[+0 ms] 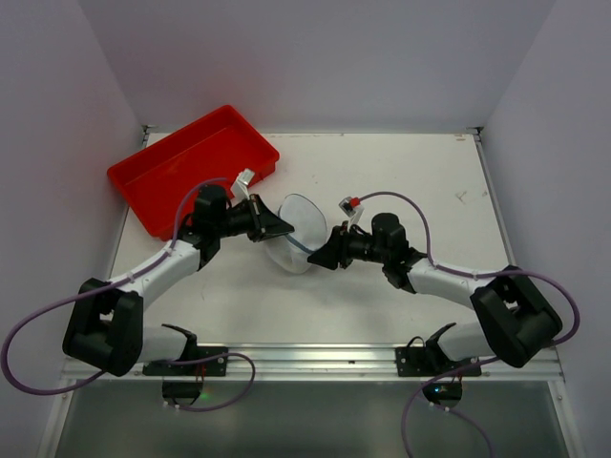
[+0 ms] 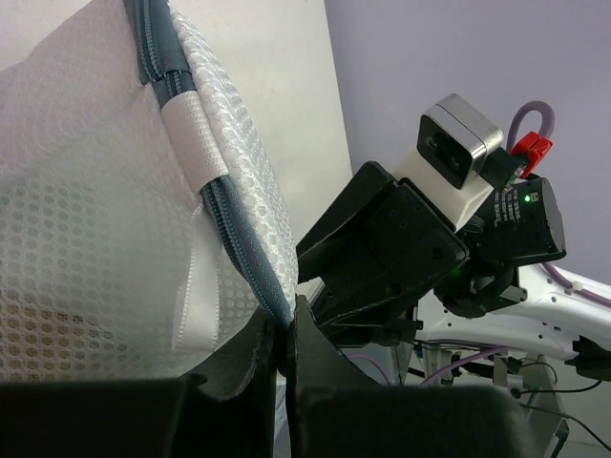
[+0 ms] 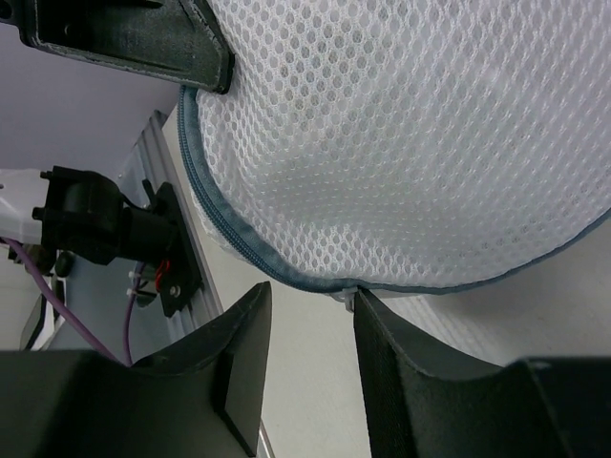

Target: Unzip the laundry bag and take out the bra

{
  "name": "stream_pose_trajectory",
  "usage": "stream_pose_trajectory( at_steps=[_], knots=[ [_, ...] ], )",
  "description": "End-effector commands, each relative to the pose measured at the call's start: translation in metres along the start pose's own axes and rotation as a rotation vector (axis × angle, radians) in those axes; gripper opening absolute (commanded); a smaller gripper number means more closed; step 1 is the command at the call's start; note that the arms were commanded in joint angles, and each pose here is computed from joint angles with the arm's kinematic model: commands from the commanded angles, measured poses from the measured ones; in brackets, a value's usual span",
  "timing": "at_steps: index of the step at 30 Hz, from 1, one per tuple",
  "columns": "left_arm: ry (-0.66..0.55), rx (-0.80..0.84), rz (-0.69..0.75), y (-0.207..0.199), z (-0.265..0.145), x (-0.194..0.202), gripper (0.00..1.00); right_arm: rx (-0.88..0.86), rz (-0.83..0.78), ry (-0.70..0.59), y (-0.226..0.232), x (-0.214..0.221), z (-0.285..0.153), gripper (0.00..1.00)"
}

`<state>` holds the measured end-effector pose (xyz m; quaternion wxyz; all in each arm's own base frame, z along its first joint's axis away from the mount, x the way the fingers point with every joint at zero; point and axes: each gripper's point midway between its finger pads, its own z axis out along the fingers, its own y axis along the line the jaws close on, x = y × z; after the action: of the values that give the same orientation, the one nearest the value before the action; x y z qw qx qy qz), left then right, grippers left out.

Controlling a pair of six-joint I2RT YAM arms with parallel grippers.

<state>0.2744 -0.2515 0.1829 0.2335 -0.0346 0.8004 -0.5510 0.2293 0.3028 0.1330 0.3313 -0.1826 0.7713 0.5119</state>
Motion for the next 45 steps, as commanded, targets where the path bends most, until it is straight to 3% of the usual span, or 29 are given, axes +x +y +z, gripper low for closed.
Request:
stream_pose_trajectory(
  at_steps=[1,8,12,15,16,21,32,36,37,41,45],
  knots=[
    [-0.003,0.087,0.051,-0.026,-0.007,-0.004,0.0,-0.031,-0.027,-0.039,0.004,-0.01,0.002,0.41],
    [-0.001,0.089,0.056,-0.028,-0.008,-0.004,0.0,-0.016,-0.007,-0.036,-0.001,-0.008,0.004,0.35],
    [-0.005,0.089,0.058,-0.029,-0.008,-0.006,0.0,-0.003,0.0,-0.042,-0.004,-0.008,0.004,0.24],
    [-0.002,0.086,0.06,-0.028,-0.008,-0.005,0.0,0.003,0.002,-0.046,-0.004,-0.008,0.003,0.09],
    [-0.001,0.084,0.061,-0.027,-0.008,-0.004,0.0,0.007,0.002,-0.051,-0.005,-0.009,0.002,0.0],
    [0.01,0.047,0.068,-0.015,-0.011,-0.006,0.0,0.064,0.004,-0.105,-0.009,-0.018,-0.009,0.0],
    [0.11,-0.134,0.171,0.031,-0.016,-0.013,0.0,0.493,-0.014,-0.082,-0.063,-0.023,-0.057,0.0],
    [0.127,-0.208,0.255,0.043,-0.018,-0.021,0.0,0.472,-0.022,-0.047,-0.052,-0.022,-0.059,0.0],
    [0.122,-0.227,0.262,0.047,-0.017,-0.024,0.02,0.438,-0.04,-0.032,-0.041,-0.018,-0.054,0.0],
    [0.106,-0.246,0.223,0.048,-0.01,-0.035,0.39,0.351,-0.091,-0.021,0.004,-0.024,-0.035,0.0],
    [0.039,-0.246,0.159,0.041,-0.012,-0.039,0.79,0.308,0.005,-0.013,0.024,-0.025,-0.01,0.0]
  ],
)
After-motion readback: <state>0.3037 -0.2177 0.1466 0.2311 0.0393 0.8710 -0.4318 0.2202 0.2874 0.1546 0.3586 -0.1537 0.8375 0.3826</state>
